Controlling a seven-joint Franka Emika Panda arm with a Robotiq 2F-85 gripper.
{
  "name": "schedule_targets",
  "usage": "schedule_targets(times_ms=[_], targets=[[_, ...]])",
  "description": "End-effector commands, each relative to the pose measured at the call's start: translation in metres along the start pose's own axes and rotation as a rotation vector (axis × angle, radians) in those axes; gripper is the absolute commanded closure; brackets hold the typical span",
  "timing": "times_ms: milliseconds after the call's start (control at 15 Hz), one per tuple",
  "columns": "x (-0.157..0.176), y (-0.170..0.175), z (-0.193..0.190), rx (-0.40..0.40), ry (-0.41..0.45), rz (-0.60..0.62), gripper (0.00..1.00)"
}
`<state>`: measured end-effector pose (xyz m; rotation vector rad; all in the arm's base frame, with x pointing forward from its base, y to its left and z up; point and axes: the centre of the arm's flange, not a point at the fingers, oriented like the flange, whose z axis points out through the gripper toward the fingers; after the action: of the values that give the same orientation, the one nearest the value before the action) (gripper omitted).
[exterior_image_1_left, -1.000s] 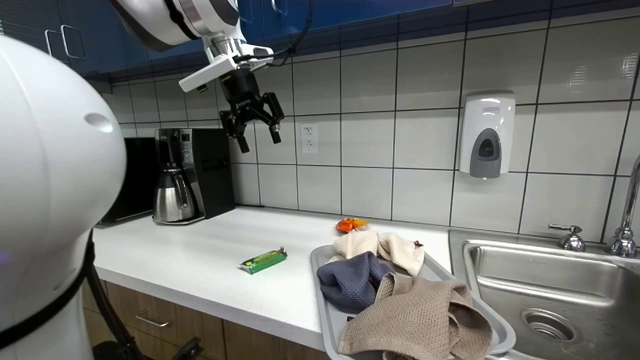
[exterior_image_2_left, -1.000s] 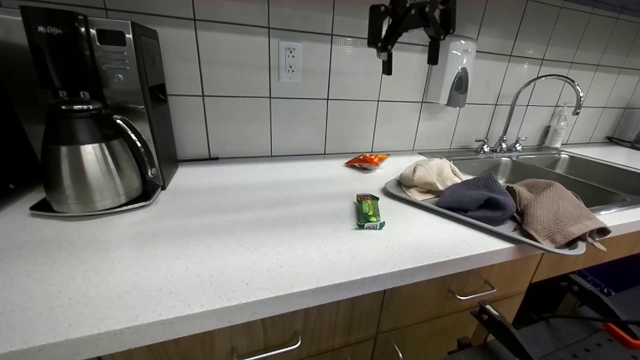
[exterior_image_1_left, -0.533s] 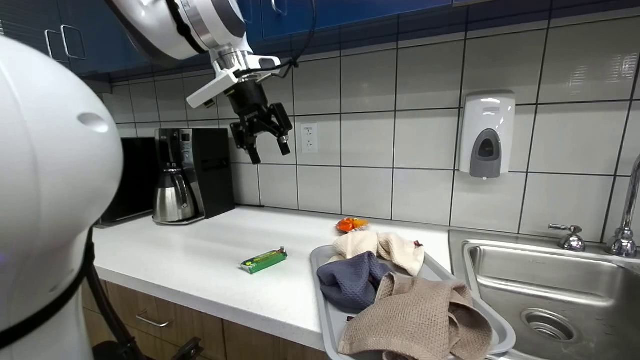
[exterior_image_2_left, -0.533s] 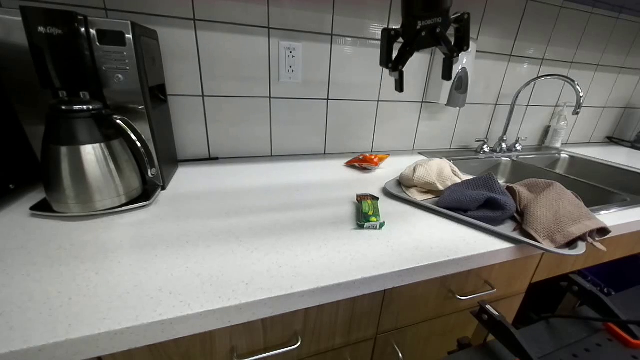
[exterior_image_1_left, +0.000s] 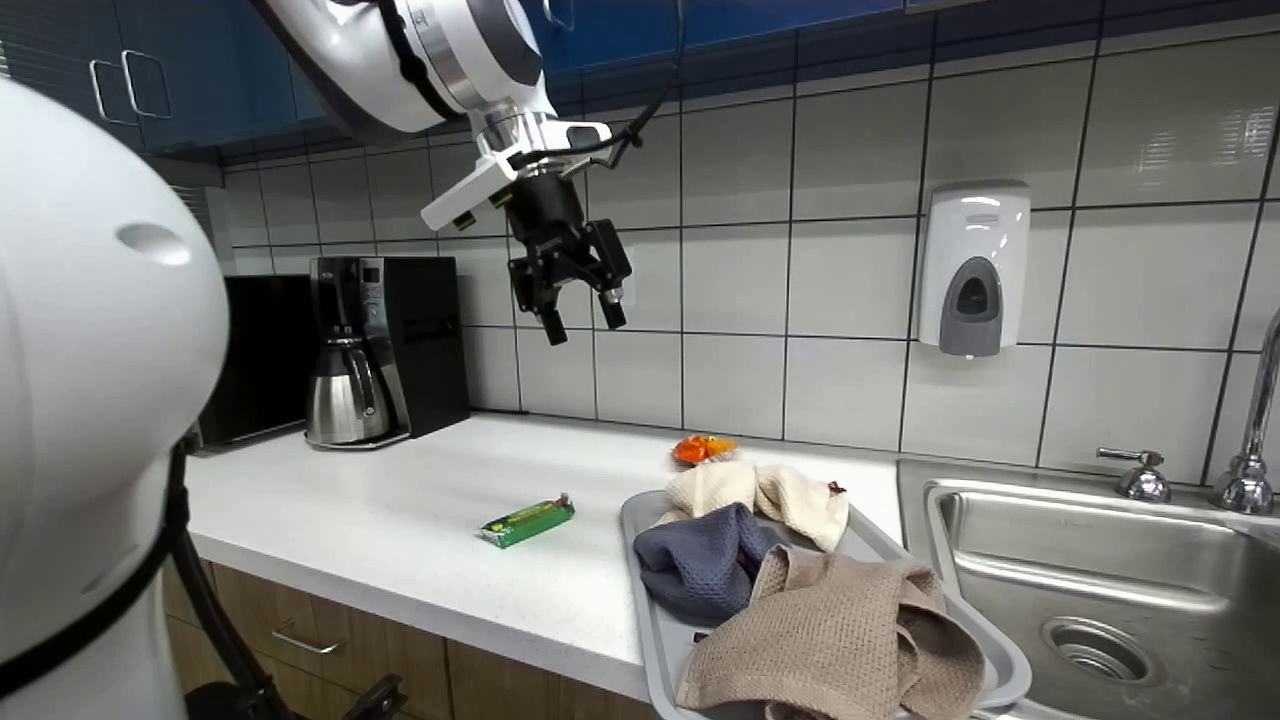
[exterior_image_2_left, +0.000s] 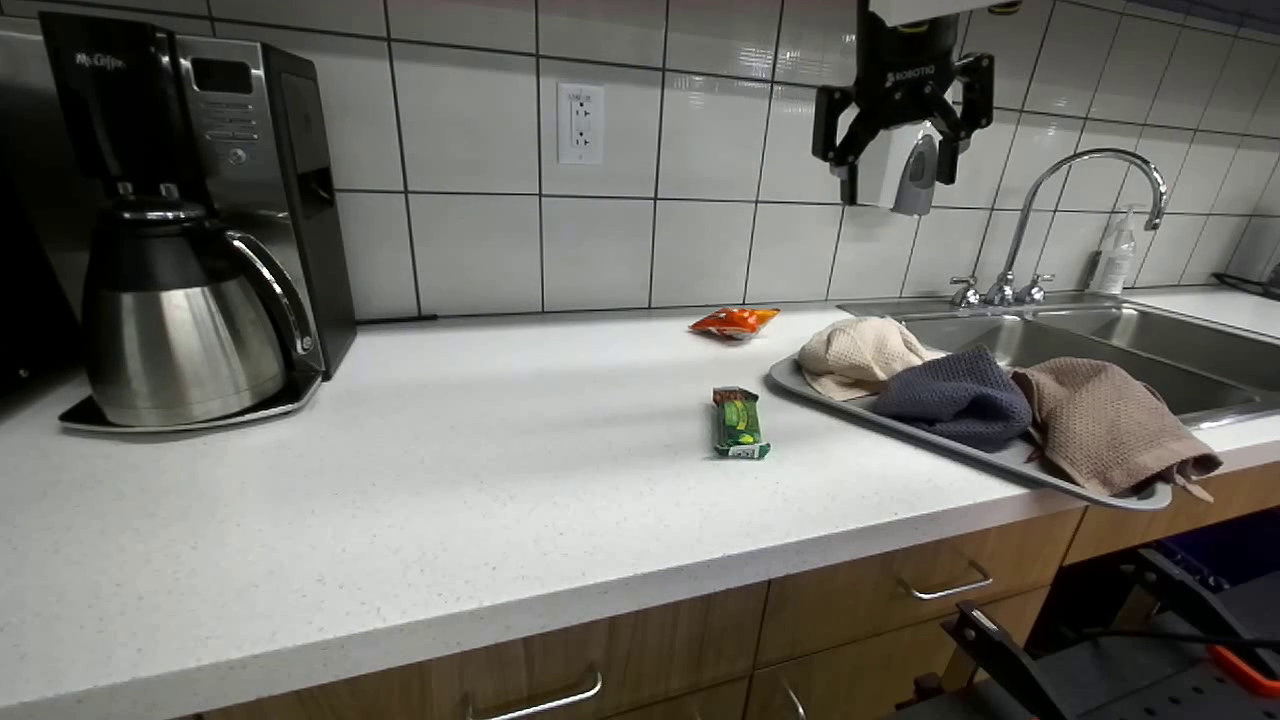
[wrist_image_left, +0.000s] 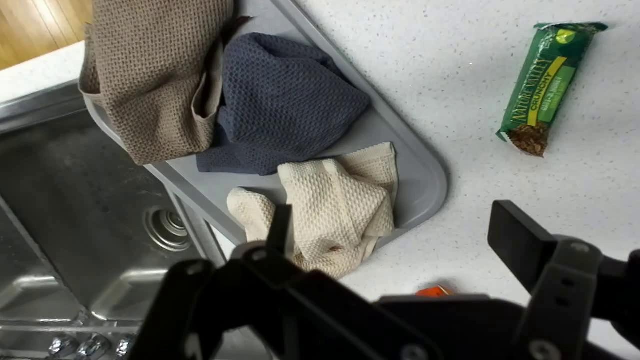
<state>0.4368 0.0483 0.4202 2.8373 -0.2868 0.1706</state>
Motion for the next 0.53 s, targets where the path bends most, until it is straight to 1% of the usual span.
schedule_targets(times_ms=[0, 467], targets=[[0.001, 0.025, 0.012, 0.005, 0.004, 0.048, 0.0], [0.023, 0.056, 0.048, 0.067, -0.025, 0.133, 0.0]])
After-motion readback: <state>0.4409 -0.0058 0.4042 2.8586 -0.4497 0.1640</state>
